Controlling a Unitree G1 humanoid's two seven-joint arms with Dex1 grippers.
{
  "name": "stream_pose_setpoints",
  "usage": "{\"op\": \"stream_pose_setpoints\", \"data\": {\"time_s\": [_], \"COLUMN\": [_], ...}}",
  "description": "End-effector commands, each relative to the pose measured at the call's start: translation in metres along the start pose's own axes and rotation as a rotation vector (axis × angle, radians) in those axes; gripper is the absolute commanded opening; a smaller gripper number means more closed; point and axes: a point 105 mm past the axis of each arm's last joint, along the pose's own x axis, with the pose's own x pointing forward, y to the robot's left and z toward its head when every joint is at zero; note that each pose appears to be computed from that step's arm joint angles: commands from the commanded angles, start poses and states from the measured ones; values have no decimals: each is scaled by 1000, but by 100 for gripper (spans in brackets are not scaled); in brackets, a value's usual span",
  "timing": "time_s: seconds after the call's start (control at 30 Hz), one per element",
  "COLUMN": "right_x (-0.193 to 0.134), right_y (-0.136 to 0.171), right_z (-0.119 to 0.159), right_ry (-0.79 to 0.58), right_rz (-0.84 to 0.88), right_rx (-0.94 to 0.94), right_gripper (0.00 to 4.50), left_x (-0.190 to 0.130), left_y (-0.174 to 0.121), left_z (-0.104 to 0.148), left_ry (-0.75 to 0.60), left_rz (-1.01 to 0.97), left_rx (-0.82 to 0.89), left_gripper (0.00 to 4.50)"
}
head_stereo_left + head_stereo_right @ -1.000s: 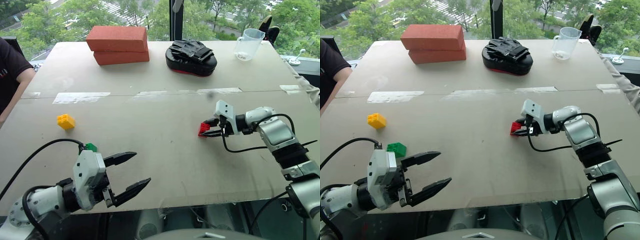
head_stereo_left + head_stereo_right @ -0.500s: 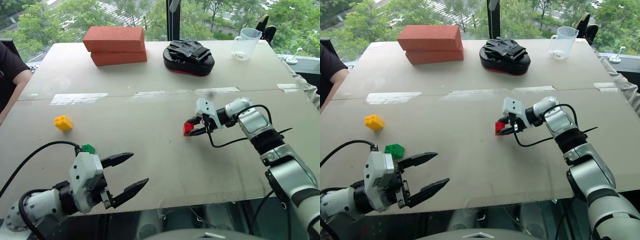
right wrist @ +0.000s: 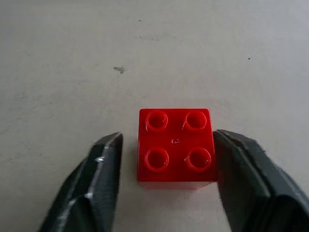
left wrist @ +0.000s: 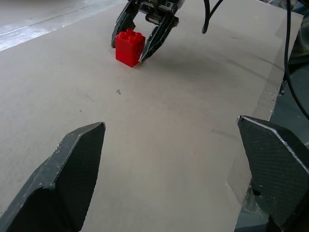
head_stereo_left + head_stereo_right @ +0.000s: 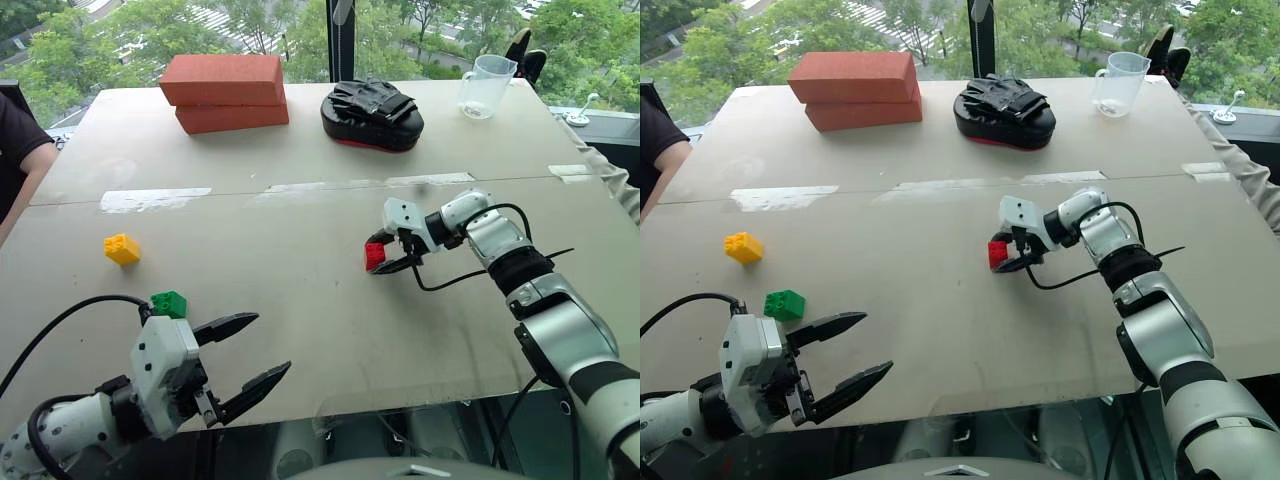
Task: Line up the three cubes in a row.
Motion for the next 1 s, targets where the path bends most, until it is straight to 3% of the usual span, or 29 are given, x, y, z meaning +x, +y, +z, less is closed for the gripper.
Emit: {"op": "stream_pose_setpoints", "data": {"time_s": [0.03, 0.23, 0.37, 0.47, 0.67, 1.0], "right_x": [-9, -30, -59, -76, -79, -82], "right_y": [-4, 1, 35, 76, 101, 104], "right_z": [19, 49, 83, 89, 79, 71], "right_ry": [-50, -209, -428, -523, -500, -464], "right_rz": [-6, -53, -58, -101, -171, -231], "right_rx": [-61, -121, -159, -209, -169, -171], "right_gripper": [424, 424, 424, 424, 424, 424], "left_x": [-5, -26, -58, -76, -61, -32], "left_y": [2, 38, 69, 77, 86, 116], "left_z": [4, -4, -12, -23, -39, -48], "left_ry": [-2, -29, -50, -59, -28, 21], "left_rz": [28, 341, 715, 973, 1063, 1005], "left_rx": [52, -5, -63, -137, -205, -181], "left_gripper": [450, 450, 450, 450, 450, 450]}}
